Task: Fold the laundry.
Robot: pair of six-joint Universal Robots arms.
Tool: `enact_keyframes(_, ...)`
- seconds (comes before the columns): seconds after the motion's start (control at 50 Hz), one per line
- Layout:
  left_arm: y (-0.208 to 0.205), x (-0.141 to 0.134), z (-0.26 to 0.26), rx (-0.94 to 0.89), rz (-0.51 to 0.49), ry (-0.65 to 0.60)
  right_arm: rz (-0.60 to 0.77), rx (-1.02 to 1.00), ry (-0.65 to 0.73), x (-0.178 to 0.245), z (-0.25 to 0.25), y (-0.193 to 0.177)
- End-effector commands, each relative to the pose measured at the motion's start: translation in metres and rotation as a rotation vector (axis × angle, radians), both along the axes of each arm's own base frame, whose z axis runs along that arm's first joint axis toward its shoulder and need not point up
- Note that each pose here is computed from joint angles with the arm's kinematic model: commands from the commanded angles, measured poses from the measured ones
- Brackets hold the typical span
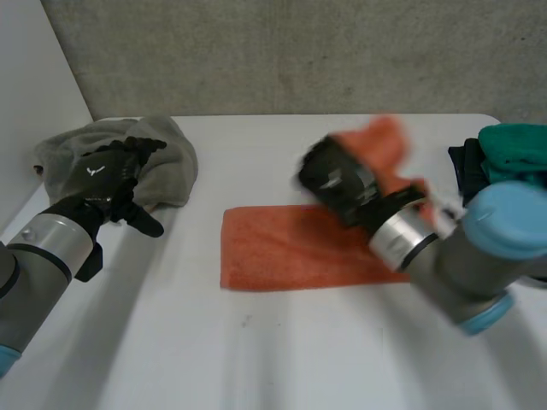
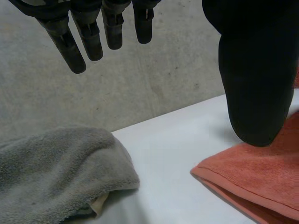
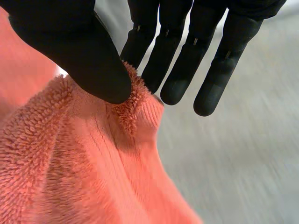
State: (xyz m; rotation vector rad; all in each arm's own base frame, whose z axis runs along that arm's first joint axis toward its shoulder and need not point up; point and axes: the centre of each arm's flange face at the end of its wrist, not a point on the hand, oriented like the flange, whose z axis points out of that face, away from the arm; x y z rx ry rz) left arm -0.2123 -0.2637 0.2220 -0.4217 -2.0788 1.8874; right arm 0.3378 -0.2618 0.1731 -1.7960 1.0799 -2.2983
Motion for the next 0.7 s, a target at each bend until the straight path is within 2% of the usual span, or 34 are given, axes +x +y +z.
enact_keyframes(0.02, 0.005, -0.009, -0.007, 0.018, -0.033, -0.009, 0.163, 0.048, 0.146, 0.046, -0.063, 0.064)
enact_keyframes(0.1, 0.005, -0.015, -0.007, 0.011, -0.052, -0.011, 0.122, 0.063, 0.220, 0.050, -0.072, 0.071)
enact_keyframes(0.18, 0.005, -0.023, -0.002, -0.010, -0.070, -0.006, -0.012, 0.113, 0.180, 0.043, -0.055, 0.059)
enact_keyframes(0.2, 0.005, -0.026, 0.000, -0.018, -0.079, -0.004, -0.067, 0.160, 0.112, 0.038, -0.042, 0.050)
enact_keyframes(0.3, 0.007, -0.038, 0.005, -0.039, -0.111, 0.002, -0.164, 0.374, -0.161, 0.010, 0.013, 0.034)
enact_keyframes(0.36, 0.010, -0.045, 0.006, -0.043, -0.127, 0.003, -0.236, 0.543, -0.283, -0.019, 0.027, 0.020)
enact_keyframes(0.4, 0.012, -0.048, 0.005, -0.040, -0.131, 0.002, -0.287, 0.626, -0.308, -0.033, 0.021, 0.012)
enact_keyframes(0.48, 0.017, -0.053, 0.001, -0.031, -0.141, -0.002, -0.422, 0.731, -0.256, -0.066, 0.003, -0.001)
enact_keyframes(0.5, 0.019, -0.055, -0.001, -0.025, -0.144, -0.004, -0.488, 0.761, -0.206, -0.081, -0.009, -0.006)
enact_keyframes(0.58, 0.021, -0.057, -0.006, -0.016, -0.147, -0.008, -0.599, 0.771, -0.077, -0.110, -0.035, -0.020)
enact_keyframes(0.7, 0.021, -0.056, -0.008, -0.011, -0.145, -0.010, -0.631, 0.734, -0.031, -0.118, -0.045, -0.036)
